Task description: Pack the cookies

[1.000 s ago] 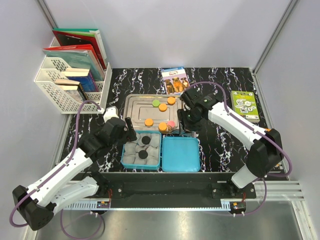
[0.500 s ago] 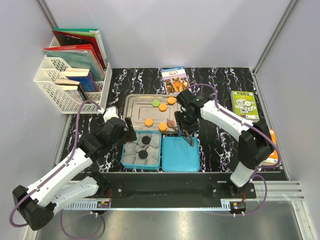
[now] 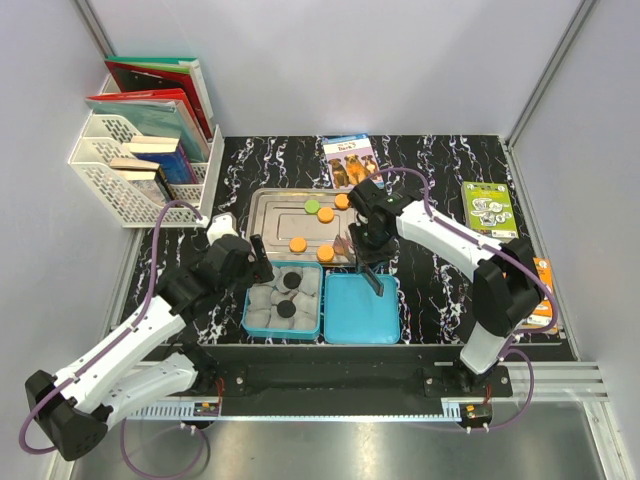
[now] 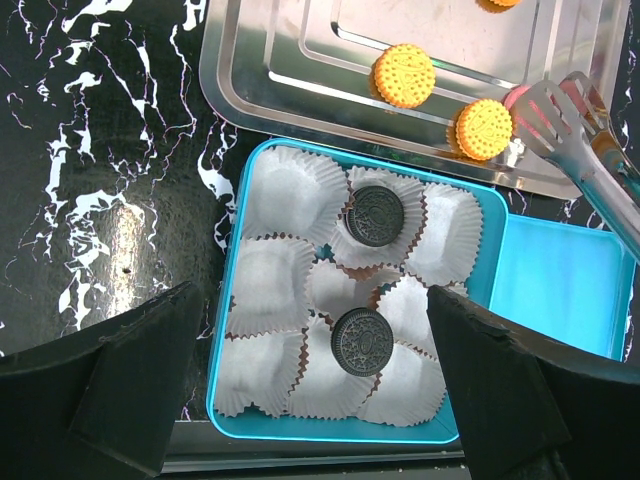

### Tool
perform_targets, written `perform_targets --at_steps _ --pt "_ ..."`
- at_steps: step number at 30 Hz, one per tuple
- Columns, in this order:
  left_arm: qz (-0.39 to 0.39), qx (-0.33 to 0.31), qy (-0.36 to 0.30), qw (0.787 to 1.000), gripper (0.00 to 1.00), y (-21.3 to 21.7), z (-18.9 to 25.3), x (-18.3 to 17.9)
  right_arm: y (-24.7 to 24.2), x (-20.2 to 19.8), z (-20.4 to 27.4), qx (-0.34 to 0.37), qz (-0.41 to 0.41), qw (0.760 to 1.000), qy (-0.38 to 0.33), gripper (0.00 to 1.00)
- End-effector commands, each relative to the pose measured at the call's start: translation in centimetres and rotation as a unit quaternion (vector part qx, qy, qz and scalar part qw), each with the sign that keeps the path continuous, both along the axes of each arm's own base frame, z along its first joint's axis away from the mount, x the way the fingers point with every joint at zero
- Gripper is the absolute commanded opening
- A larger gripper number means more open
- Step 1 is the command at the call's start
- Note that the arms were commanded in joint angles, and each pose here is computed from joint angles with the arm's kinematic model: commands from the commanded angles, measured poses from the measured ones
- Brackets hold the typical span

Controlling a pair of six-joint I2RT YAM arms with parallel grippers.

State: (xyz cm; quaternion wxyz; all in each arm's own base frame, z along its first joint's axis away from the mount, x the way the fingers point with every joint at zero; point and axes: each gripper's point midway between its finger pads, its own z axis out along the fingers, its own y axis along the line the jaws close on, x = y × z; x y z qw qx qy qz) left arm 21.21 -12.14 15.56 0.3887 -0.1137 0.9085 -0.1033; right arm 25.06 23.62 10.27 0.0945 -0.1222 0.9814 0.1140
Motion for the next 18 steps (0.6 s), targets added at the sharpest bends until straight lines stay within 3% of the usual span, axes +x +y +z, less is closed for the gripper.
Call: perform_targets --at_steps 1,12,15,16,18 --pt "0.001 -0.007 -0.010 1.000 0.99 -0.2 0.2 0.4 0.7 0.1 0.4 0.013 0.007 1.000 -0.010 0.26" --pt "0.001 -0.012 -0.012 1.000 0.99 -0.4 0.5 0.5 0.1 0.6 3.8 0.020 -0.004 0.998 -0.055 0.18" --pt "0.001 -0.013 -0.009 1.000 0.99 -0.4 0.3 0.4 -0.2 0.7 3.9 0.013 -0.005 0.998 -0.061 0.33" --pt "0.000 -0.014 -0.008 1.000 0.99 -0.4 0.3 0.4 -0.3 0.8 3.9 0.012 -0.007 0.998 -0.061 0.43" --pt "0.000 -0.014 -0.008 1.000 0.99 -0.5 0.3 0.4 -0.2 1.0 3.7 0.010 -0.009 0.998 -0.061 0.48"
